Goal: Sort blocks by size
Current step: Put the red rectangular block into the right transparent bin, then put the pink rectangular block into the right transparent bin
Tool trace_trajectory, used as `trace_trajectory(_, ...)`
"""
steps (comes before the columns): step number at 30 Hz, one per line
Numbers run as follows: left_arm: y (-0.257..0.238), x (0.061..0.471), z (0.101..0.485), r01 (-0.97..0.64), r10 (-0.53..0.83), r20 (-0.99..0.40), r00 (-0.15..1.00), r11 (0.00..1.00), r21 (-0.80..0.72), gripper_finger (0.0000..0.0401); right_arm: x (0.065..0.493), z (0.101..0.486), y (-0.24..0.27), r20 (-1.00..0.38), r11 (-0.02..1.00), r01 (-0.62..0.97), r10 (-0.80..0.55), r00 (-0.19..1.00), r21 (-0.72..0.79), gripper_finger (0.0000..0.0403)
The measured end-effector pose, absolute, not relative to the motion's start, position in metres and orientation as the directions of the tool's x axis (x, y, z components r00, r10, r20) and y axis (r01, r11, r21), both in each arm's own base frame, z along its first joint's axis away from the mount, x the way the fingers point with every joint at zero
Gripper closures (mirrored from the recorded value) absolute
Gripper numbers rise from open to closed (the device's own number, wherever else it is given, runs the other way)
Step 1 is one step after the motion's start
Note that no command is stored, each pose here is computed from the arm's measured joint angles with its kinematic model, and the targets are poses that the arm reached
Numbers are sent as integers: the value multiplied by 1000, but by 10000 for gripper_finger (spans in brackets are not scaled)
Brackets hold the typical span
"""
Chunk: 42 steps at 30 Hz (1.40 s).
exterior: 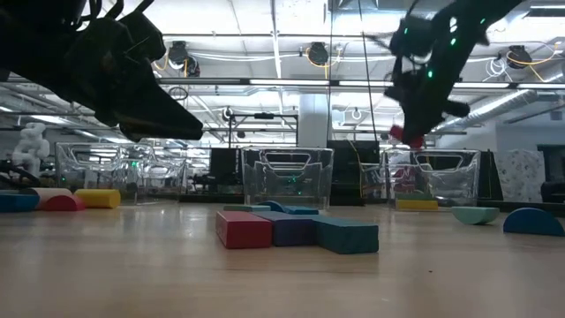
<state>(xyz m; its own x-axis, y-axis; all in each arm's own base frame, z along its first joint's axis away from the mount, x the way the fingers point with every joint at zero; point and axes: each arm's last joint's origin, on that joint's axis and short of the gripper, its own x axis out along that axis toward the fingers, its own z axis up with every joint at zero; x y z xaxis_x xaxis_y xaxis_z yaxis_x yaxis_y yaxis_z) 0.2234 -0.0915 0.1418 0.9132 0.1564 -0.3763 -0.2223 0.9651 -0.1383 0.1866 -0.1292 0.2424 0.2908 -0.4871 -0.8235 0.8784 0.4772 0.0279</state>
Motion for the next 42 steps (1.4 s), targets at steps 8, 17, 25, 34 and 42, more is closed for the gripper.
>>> trace_trajectory(8,-91,222,140,-219,153,-398,905,968,-125,265,189,201,-163,-930,553,832,-287,231,36,362)
trace_trajectory(17,-90,219,133,-238,156,-457,876,963,-128,265,195,169,-175,-970,611,792,-199,137,-13,361)
trace_trajectory(25,-90,219,133,-238,156,-457,876,963,-128,265,193,170,-173,-974,626,780,-185,134,-12,307)
trace_trajectory(34,-90,219,133,-239,156,-456,876,962,-129,265,186,186,-167,-963,594,804,-215,164,4,249)
trace_trajectory(42,-90,219,134,-248,167,-451,877,961,-126,265,169,232,-147,-902,553,830,-318,293,74,253)
